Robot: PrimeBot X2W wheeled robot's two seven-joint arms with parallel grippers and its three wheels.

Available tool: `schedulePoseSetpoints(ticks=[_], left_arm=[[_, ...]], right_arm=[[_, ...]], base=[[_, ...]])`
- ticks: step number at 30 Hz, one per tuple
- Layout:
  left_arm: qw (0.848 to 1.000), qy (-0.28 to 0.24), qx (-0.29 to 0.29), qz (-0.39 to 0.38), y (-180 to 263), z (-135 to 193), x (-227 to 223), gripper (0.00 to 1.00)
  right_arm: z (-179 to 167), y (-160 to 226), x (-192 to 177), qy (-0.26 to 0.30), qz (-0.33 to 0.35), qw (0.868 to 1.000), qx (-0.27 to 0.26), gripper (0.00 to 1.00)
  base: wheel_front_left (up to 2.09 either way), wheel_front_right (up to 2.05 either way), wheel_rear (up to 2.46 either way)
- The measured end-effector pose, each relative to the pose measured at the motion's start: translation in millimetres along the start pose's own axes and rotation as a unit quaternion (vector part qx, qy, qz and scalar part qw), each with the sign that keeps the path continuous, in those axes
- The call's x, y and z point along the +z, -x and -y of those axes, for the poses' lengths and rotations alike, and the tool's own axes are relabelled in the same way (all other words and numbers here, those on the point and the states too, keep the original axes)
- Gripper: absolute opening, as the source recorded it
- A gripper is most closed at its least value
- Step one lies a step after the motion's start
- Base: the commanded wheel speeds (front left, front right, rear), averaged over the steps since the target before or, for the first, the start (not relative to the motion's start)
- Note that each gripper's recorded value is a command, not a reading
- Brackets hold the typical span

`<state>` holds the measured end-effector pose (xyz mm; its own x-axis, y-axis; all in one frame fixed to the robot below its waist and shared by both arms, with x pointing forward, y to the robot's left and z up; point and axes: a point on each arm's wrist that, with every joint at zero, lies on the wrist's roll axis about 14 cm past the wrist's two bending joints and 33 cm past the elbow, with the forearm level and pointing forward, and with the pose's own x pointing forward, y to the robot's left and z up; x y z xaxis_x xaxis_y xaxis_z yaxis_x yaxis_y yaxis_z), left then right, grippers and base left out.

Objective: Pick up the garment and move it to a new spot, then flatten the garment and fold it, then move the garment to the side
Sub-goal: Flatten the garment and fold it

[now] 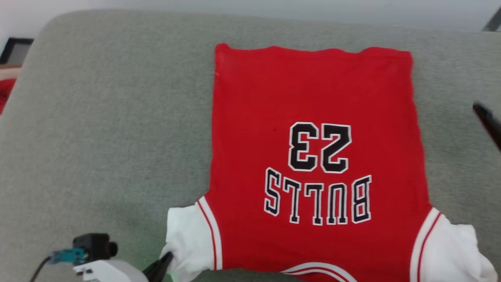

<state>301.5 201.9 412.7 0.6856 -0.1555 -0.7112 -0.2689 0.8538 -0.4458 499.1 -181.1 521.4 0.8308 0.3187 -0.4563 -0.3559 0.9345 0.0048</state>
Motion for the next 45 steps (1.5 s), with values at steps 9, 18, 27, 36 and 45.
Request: schedulePoseSetpoints(ticks=[9,18,27,36,45], left_arm=[[1.000,0.003,-0.009,-0.009,-11.6,4.1,-4.7,0.00],[1.000,0.016,0.003,-0.018,-22.1,-3.8,-9.8,0.00],[0.999,0.035,0.023,-0.028,-27.0,-16.2,-17.2,0.00],[0.998,0.042,0.029,-0.025,-28.1,-21.5,-18.0,0.00],[0.999,0.030,0.026,-0.014,-26.5,-20.4,-11.1,0.00]], right_arm=[[5.5,-88.9,11.3,-0.012,-0.039,0.999,-0.002,1.00],[5.9,-158.2,-19.7,-0.044,-0.129,0.991,-0.008,1.00],[-6.5,-201.6,-56.3,-0.088,-0.214,0.973,-0.004,0.29],[-8.2,-206.8,-56.7,-0.103,-0.231,0.967,-0.009,0.00],[-12.4,-176.0,-51.1,-0.074,-0.235,0.969,0.006,0.00]], base=[[0.00,0.00,0.00],[0.00,0.00,0.00],[0.00,0.00,0.00],[0.00,0.00,0.00],[0.00,0.00,0.00]])
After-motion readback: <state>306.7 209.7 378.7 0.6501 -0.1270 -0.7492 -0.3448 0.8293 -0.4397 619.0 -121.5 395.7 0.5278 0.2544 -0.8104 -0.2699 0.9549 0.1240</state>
